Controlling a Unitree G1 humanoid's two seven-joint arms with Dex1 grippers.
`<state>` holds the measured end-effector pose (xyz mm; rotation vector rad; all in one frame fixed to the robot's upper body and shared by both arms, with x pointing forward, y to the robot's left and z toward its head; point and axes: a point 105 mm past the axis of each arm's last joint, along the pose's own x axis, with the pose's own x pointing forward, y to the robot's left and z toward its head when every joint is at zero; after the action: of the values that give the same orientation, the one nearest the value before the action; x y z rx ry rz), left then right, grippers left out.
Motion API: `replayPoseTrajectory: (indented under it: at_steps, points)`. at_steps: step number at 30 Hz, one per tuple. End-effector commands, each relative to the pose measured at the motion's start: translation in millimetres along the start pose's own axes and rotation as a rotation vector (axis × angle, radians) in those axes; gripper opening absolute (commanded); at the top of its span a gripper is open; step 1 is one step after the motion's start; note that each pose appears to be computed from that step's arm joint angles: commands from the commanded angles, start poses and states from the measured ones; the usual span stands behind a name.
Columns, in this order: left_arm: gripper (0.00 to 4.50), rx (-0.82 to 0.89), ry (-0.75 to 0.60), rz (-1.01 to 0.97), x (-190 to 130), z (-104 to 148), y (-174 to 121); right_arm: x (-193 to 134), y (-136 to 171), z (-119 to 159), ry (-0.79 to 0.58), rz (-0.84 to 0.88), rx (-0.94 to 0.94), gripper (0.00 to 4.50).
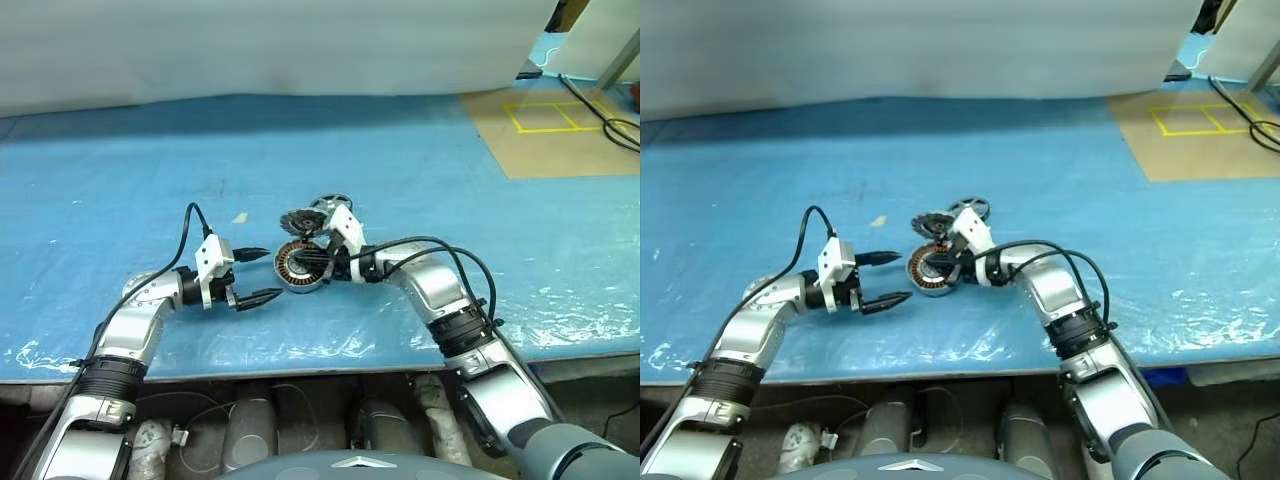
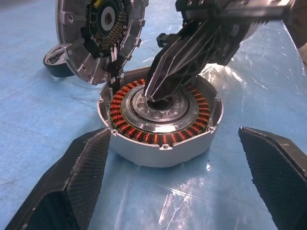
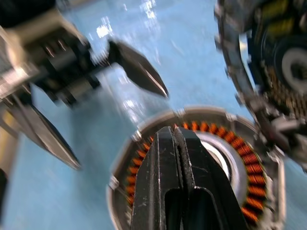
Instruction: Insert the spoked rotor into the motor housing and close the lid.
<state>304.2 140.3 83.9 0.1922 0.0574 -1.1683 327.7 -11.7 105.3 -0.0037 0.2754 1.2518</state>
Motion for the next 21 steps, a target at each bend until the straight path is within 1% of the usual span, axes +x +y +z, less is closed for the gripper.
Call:
replayPoseTrajectory:
  at_steps: [1, 4, 6, 7, 13, 19, 21]
  points:
    - [4.50, 0.040, -0.017, -0.001, 0, 7, 3, -1, 7, 22, -0.047, 0.034, -0.055, 0.03]
    - [4.50, 0.039, -0.019, -0.002, 0, 8, 3, 0, 4, 8, 0.021, 0.012, -0.069, 0.03]
    - [4.50, 0.038, -0.020, -0.004, 1, 7, 2, 0, -2, -15, 0.126, -0.026, -0.110, 0.03]
    - [4.50, 0.038, -0.021, -0.005, 2, 7, 2, 0, -4, -21, 0.156, -0.036, -0.122, 0.03]
    - [4.50, 0.034, -0.017, -0.011, 1, 4, -2, -4, -13, -37, 0.223, -0.091, -0.128, 0.03]
    - [4.50, 0.035, -0.018, -0.014, 2, 4, -3, -8, -13, -32, 0.206, -0.080, -0.108, 0.03]
    - [4.50, 0.034, -0.020, -0.016, 3, 3, -4, -7, -10, -15, 0.114, -0.058, -0.040, 0.03]
